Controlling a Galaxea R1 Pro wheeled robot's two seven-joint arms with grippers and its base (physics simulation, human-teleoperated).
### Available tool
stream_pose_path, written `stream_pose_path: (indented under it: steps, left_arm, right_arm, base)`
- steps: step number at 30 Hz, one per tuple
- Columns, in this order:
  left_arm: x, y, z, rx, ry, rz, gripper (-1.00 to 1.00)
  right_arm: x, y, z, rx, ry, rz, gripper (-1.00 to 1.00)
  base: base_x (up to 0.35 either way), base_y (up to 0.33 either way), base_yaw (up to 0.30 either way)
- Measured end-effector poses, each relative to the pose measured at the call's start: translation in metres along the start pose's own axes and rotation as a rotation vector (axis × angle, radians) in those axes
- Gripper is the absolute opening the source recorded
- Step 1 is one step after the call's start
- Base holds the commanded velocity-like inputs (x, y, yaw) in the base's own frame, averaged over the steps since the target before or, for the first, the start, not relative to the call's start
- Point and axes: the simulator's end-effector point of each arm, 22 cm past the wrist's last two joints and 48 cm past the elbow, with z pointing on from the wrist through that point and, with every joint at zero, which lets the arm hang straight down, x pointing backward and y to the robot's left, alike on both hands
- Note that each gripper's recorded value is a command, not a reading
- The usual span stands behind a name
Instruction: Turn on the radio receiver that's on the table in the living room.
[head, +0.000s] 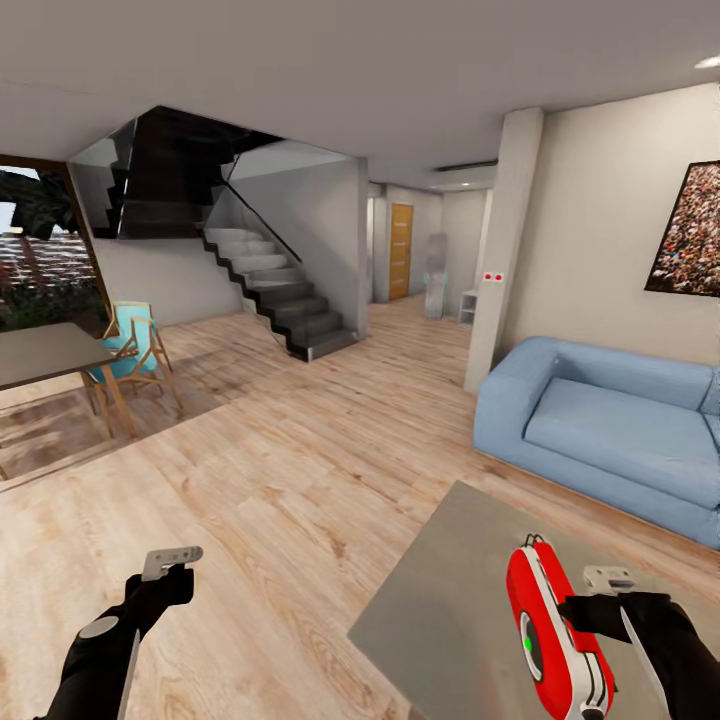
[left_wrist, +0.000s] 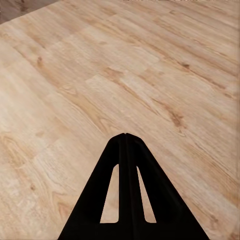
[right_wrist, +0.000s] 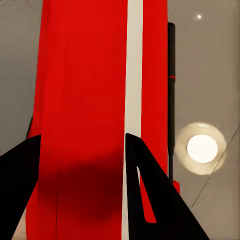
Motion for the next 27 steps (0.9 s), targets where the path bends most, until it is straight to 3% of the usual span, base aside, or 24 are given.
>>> stream_pose_path:
  steps: [18, 27]
  left_arm:
    - [0.0, -0.002, 0.0, 0.005, 0.001, 0.0, -1.0]
    - [0.025, -0.012, 0.005, 0.036, 0.059, -0.016, -1.0]
  right_arm:
    - [0.0, 0.001, 0.0, -0.003, 0.0, -0.001, -1.0]
    - [0.006, 0.005, 0.004, -0.011, 0.01, -0.004, -1.0]
  base:
    - [0.063, -0.054, 0.0]
    - [0.002, -0.002, 0.0]
